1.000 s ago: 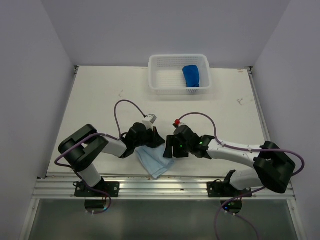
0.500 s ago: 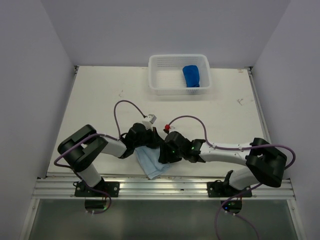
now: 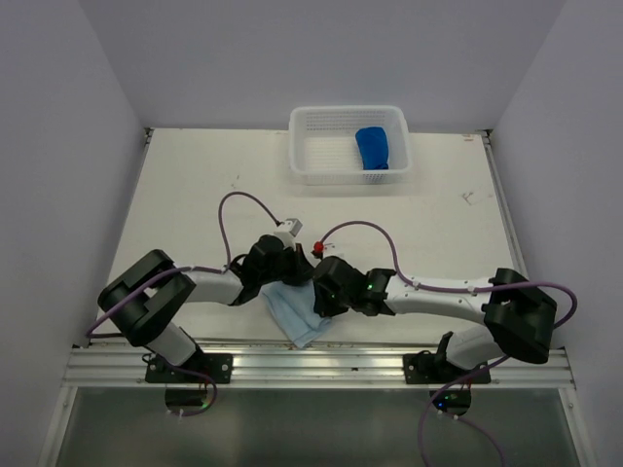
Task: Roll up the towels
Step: Roll the towel
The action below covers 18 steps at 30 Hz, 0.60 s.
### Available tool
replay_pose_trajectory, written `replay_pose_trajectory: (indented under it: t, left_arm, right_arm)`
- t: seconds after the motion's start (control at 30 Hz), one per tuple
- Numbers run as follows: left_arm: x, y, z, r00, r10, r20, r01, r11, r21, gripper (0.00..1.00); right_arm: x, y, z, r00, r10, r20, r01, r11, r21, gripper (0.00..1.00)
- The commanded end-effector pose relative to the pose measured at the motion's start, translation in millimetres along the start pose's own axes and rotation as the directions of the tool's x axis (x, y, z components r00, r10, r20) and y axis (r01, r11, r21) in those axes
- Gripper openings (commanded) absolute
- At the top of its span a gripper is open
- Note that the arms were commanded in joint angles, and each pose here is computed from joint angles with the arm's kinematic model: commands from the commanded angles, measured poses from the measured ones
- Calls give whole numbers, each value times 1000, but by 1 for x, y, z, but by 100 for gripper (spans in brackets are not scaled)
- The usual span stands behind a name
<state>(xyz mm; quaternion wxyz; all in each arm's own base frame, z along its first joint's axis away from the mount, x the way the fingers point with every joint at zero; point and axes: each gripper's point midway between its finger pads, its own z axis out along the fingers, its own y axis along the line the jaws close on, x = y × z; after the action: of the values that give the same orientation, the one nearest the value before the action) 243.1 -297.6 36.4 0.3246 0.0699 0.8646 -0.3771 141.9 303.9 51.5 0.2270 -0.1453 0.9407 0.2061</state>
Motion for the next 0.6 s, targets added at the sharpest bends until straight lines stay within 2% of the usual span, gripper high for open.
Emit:
replay_pose_trajectory:
  t: [0.0,0.3,0.57]
  left_arm:
    - [-32,-12,-5,997,13,70,-12,1000,-10,7]
    - [-68,-43,-18,993,3,121,-7,1000,28,7]
    - [-75,-55,-24,992,-12,127,5,998,58,7]
  right_arm:
    - [-6,-9,-13,997,-71,22,69,994,85,3]
    - [-15,-14,-26,970,-217,112,182,948,260,0]
    - [-20,-20,-26,931,-341,131,249,855,455,0]
